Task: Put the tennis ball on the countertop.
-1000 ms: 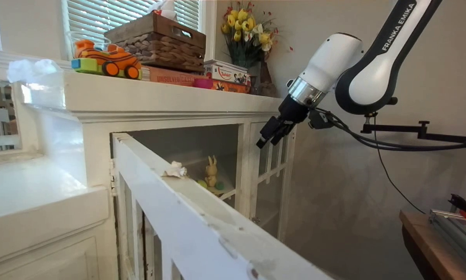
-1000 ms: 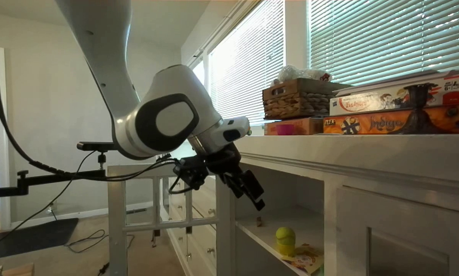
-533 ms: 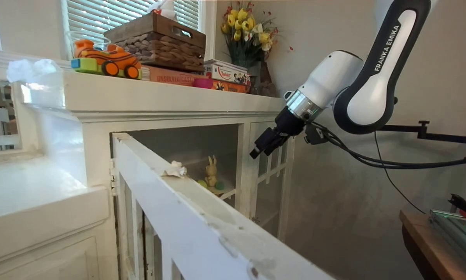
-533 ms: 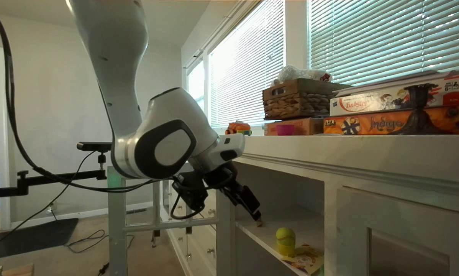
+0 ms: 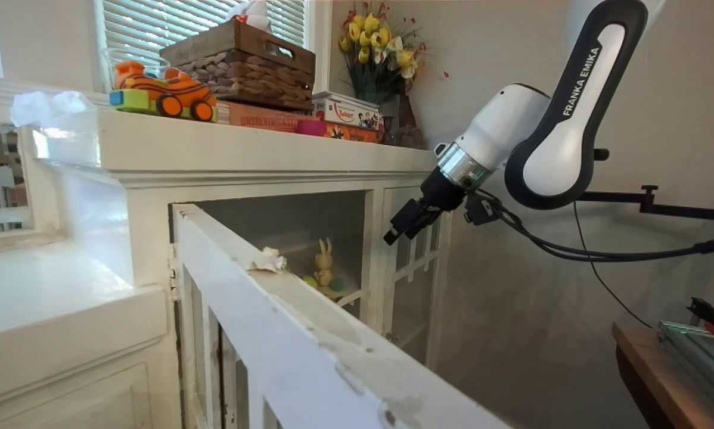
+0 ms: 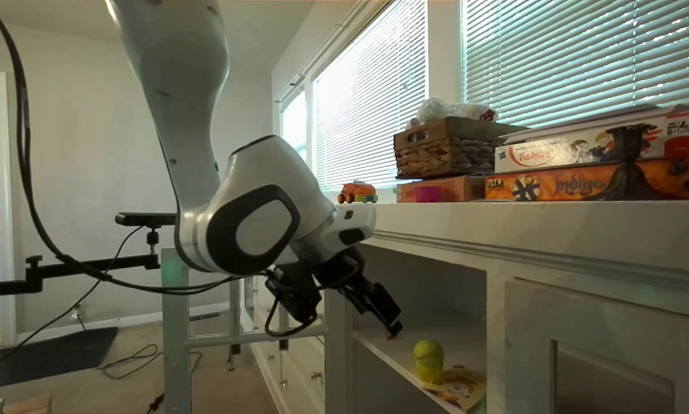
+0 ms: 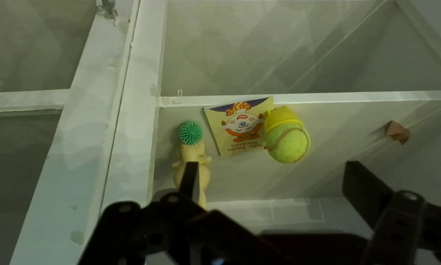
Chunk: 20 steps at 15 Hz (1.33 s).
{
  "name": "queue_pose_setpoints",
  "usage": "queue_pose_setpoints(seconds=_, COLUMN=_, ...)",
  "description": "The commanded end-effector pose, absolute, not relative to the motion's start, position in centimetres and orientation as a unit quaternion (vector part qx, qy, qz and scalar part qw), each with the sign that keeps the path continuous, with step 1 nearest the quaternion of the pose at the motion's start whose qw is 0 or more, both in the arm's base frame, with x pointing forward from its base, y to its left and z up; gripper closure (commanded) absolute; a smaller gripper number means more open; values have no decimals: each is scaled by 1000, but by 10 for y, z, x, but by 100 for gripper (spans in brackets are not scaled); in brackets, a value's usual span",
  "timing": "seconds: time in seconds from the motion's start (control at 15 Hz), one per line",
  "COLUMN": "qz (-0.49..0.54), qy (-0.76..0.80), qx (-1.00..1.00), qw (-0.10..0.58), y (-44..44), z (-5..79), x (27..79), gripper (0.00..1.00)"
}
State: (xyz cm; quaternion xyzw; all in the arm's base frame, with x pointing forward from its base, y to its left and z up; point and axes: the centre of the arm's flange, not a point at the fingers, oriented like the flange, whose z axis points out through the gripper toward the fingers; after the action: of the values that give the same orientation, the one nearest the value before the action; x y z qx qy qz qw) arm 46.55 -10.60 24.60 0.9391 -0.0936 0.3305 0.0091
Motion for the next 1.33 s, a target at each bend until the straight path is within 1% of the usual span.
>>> queue_pose_setpoints(seconds=0.0, qz=343, qy=-91, qx=935, qw=12, y=-113, z=223, x=492, gripper=0)
queue_pose_setpoints(seconds=0.4, qz=341, qy=-77, qx=937, qw=-6, y=-107, z=201, x=533, gripper=0)
queue_pose_setpoints(seconds=0.93, qz=346, qy=-51, qx=937, qw=13, y=-97, z=185, x=574, gripper=0)
queue_pose_setpoints(seconds=1.27, qz=327, qy=-34, qx=944, qw=29, y=-99, z=175, x=598, gripper=0)
